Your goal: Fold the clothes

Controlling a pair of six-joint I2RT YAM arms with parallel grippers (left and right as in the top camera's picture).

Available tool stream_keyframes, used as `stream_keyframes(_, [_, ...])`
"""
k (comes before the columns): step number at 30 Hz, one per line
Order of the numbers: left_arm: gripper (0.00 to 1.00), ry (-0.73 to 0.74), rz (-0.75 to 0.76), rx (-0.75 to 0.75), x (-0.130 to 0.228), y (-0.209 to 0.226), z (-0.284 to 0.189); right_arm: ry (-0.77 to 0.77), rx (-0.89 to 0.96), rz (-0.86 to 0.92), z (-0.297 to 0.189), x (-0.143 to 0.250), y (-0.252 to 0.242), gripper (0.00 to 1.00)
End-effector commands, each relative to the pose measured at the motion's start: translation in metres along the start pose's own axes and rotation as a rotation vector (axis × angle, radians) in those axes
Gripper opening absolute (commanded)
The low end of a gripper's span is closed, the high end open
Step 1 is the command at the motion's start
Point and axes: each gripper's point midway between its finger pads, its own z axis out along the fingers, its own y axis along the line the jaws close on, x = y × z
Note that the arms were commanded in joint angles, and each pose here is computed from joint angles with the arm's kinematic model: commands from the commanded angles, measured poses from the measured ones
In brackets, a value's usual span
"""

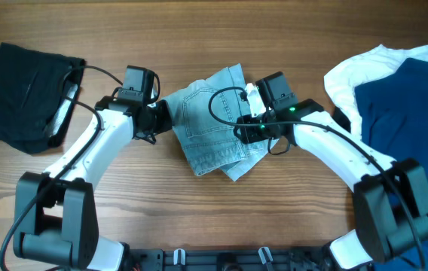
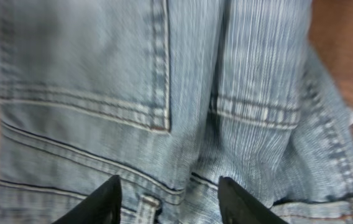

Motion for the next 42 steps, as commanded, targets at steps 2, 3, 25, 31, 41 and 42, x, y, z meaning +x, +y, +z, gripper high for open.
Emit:
stream_keyframes(2, [0.30,-0.014,0.052,0.024,-0.004,-0.006,-0.010,0.146,-0.084,0.021,0.030,0.034,0.005,0.54])
stream_keyframes(3, [0.31,-0.014,0.052,0.024,-0.004,-0.006,-0.010,0.154,-0.083,0.023,0.033,0.036,0.004,0.55])
stream_keyframes(25, [0.39,-0.038,0.059,-0.014,-0.009,0.000,-0.010,-0.041,0.189,0.065,-0.035,0.002,-0.040,0.05])
stream_keyframes(31, [0.42,-0.031,0.058,-0.017,-0.007,0.001,-0.010,0.005,0.257,0.117,-0.015,0.010,-0.058,0.04])
stream_keyframes(41, [0.60,0.021,0.053,0.010,0.004,-0.002,-0.010,-0.233,0.432,0.134,-0.094,-0.045,-0.066,0.04])
stream_keyframes(42, [0.60,0.021,0.052,0.010,0.004,-0.002,-0.010,-0.260,0.427,0.119,-0.106,-0.051,-0.062,0.04])
